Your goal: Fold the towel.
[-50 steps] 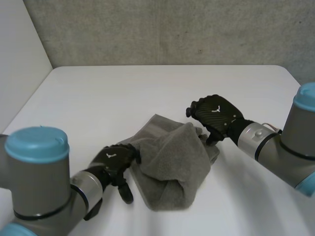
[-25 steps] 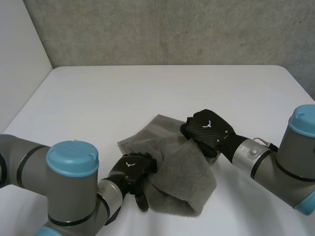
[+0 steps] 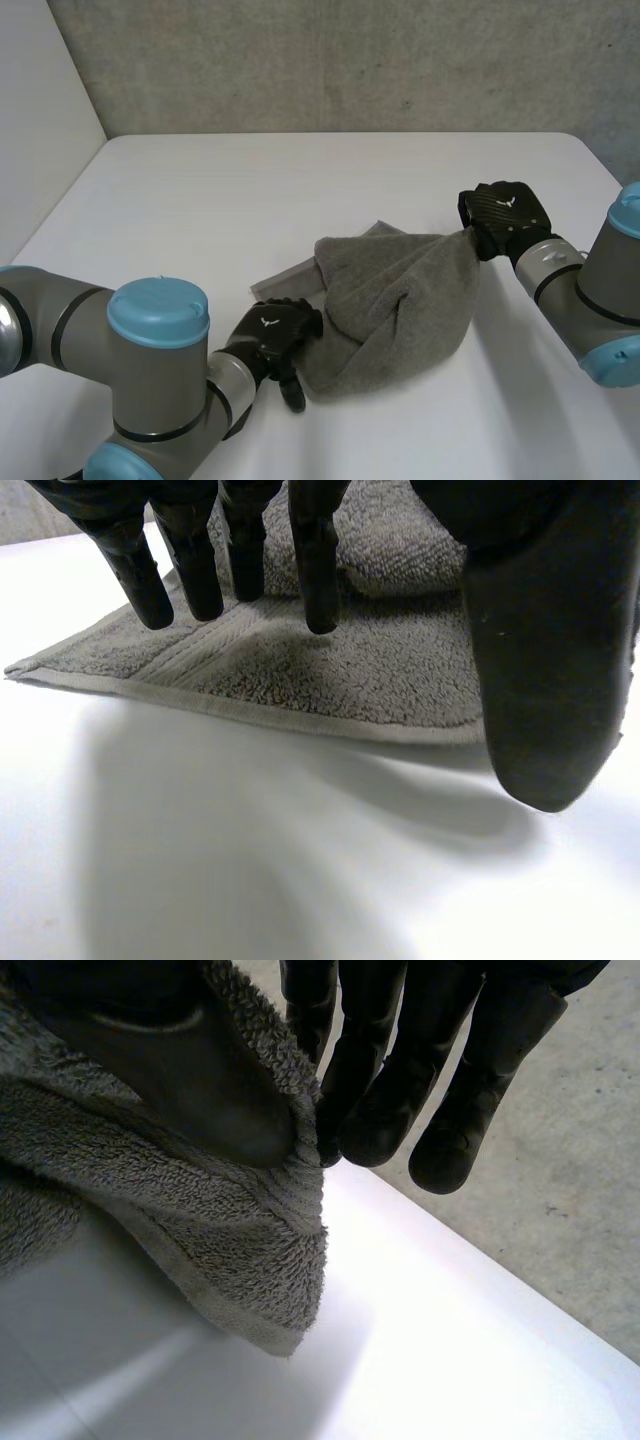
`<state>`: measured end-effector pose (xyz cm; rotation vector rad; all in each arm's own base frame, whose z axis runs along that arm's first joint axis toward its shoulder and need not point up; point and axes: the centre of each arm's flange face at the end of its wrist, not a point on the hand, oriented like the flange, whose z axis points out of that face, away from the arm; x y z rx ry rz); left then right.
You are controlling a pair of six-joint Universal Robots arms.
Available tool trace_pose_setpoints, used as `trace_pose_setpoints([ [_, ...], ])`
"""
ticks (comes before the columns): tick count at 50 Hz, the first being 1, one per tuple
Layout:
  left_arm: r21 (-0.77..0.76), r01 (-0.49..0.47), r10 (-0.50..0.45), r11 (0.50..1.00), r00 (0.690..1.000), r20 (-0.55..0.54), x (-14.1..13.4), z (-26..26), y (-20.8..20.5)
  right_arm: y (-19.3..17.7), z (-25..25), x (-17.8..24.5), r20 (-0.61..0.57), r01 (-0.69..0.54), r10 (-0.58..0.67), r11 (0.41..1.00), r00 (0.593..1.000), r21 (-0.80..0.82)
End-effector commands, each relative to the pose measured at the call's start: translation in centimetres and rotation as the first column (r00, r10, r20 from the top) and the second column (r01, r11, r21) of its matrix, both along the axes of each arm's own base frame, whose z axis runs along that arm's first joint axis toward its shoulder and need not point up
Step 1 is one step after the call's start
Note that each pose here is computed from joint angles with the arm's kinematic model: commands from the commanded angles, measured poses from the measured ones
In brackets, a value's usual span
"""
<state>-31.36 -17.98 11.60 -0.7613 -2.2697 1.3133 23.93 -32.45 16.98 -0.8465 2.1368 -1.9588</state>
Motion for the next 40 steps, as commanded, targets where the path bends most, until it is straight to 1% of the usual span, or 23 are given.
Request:
trace_pose_setpoints([
  [1,-0.002,0.004,-0.004,1.0,1.0,-0.007,-0.5,-0.3,-0.5,0.3,-0.7,0.3,-0.008,-0.017,0.017,1.0,1.0,0.019],
  [10,0.013,0.014,-0.014,1.0,1.0,0.001,-0.8,-1.0,-0.3,0.2,-1.3,0.4,-0.013,-0.019,0.019,0.999,1.0,0.036],
  [20,0.033,0.063,-0.062,0.997,0.998,-0.019,-1.3,-0.9,0.5,0.2,-1.4,0.4,-0.023,-0.02,0.021,0.999,1.0,0.031],
  [40,0.048,0.086,-0.084,0.995,0.996,-0.042,-2.0,-0.9,1.6,0.2,-1.4,0.4,-0.028,-0.02,0.021,0.999,0.999,0.032],
])
